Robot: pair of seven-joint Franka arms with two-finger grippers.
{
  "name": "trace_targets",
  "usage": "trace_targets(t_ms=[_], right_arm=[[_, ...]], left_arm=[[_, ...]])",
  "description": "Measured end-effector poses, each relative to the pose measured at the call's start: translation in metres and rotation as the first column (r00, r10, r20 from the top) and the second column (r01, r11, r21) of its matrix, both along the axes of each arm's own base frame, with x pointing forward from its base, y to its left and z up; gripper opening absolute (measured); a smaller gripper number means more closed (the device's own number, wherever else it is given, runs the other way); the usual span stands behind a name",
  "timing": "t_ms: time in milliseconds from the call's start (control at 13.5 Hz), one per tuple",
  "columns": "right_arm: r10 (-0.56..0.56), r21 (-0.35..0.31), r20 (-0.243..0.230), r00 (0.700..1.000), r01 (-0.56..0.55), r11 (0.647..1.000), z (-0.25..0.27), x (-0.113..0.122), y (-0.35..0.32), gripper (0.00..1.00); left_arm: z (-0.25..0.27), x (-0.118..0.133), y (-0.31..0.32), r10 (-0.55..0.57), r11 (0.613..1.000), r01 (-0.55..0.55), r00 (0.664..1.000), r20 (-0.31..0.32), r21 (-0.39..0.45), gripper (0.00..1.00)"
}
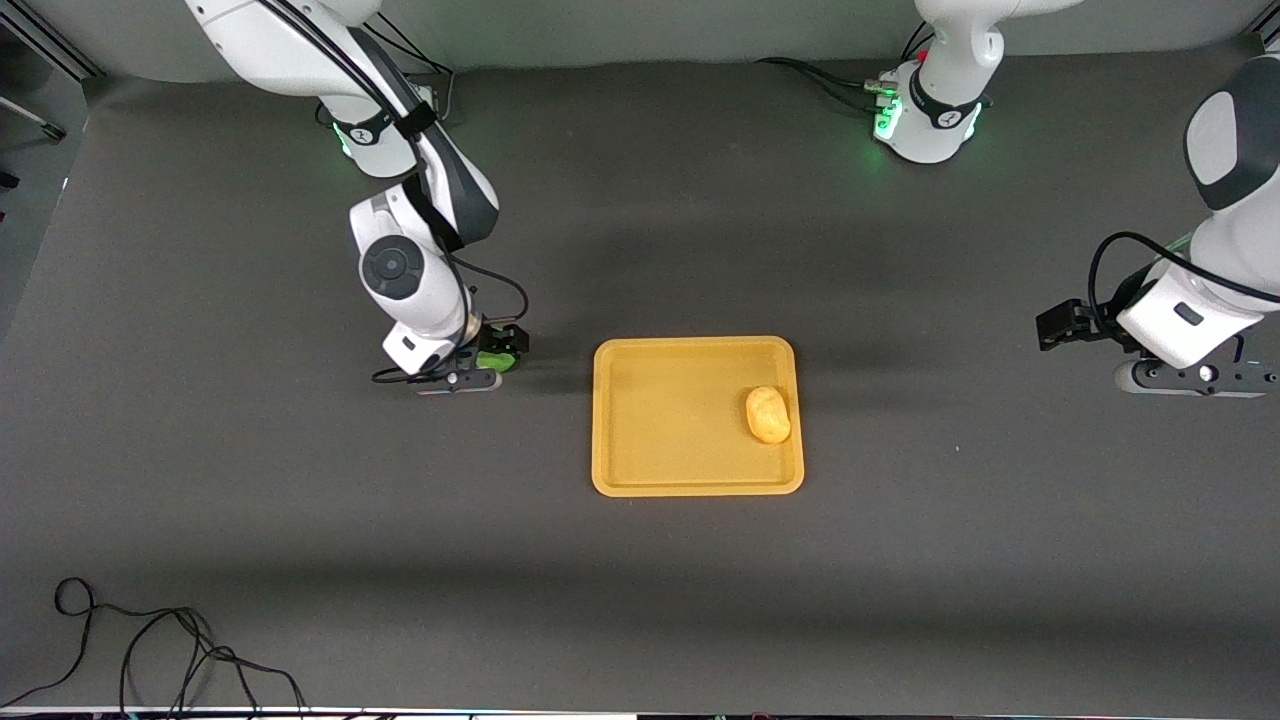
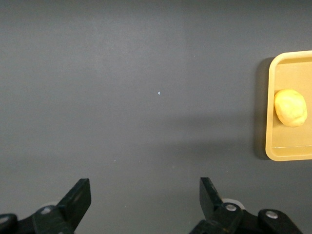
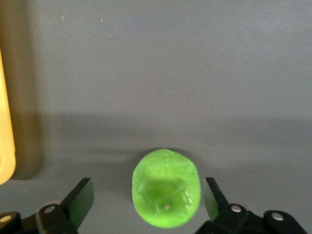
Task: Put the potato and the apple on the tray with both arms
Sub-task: 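Close the right gripper on the green apple, then lift the apple and carry it over the tray with the right gripper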
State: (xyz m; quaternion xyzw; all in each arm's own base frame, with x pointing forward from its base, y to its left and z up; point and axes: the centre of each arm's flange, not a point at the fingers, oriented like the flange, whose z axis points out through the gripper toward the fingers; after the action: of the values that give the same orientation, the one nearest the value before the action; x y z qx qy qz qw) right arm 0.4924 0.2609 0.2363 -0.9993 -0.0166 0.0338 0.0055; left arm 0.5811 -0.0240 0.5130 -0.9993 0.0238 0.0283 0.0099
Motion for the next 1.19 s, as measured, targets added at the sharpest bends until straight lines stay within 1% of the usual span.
trace_targets(t_ms=[149, 371, 594, 891, 966, 1040, 1189], right_arm=[[0.008, -0.007, -0.010, 1.000, -0.008, 1.000, -0.021, -0.009, 0.001, 1.00], [-0.006, -0.018, -0.020, 1.000, 0.006, 1.000, -0.032, -0.008, -0.008, 1.00], [-0.016, -0.028, -0.031, 0.999, 0.016, 0.999, -0.039, -0.007, -0.014, 1.00], [-0.015, -0.039, -0.051, 0.999, 0.013, 0.999, -0.048, -0.012, -0.016, 1.00], [-0.014, -0.042, -0.059, 0.998, 0.012, 0.999, -0.049, -0.013, -0.016, 0.95], [-0.014, -0.047, -0.068, 0.998, 0.011, 0.999, -0.050, -0.014, -0.017, 0.93], [-0.014, -0.049, -0.074, 0.997, 0.011, 0.999, -0.046, -0.013, -0.016, 0.76]], left_arm=[[0.000, 0.000, 0.011, -0.029, 1.000, 0.029, 1.000, 0.000, -0.002, 1.00], [0.001, 0.002, 0.017, -0.062, 0.998, 0.062, 0.998, 0.009, -0.004, 1.00], [0.001, 0.002, 0.016, -0.065, 0.998, 0.065, 0.998, 0.011, -0.004, 1.00], [0.001, 0.002, 0.017, -0.063, 0.998, 0.063, 0.998, 0.011, -0.004, 1.00], [0.000, 0.002, 0.017, -0.063, 0.998, 0.063, 0.998, 0.010, -0.005, 1.00], [-0.001, 0.002, 0.018, -0.063, 0.998, 0.063, 0.998, 0.008, -0.005, 1.00], [-0.001, 0.002, 0.018, -0.063, 0.998, 0.063, 0.998, 0.008, -0.005, 1.00]])
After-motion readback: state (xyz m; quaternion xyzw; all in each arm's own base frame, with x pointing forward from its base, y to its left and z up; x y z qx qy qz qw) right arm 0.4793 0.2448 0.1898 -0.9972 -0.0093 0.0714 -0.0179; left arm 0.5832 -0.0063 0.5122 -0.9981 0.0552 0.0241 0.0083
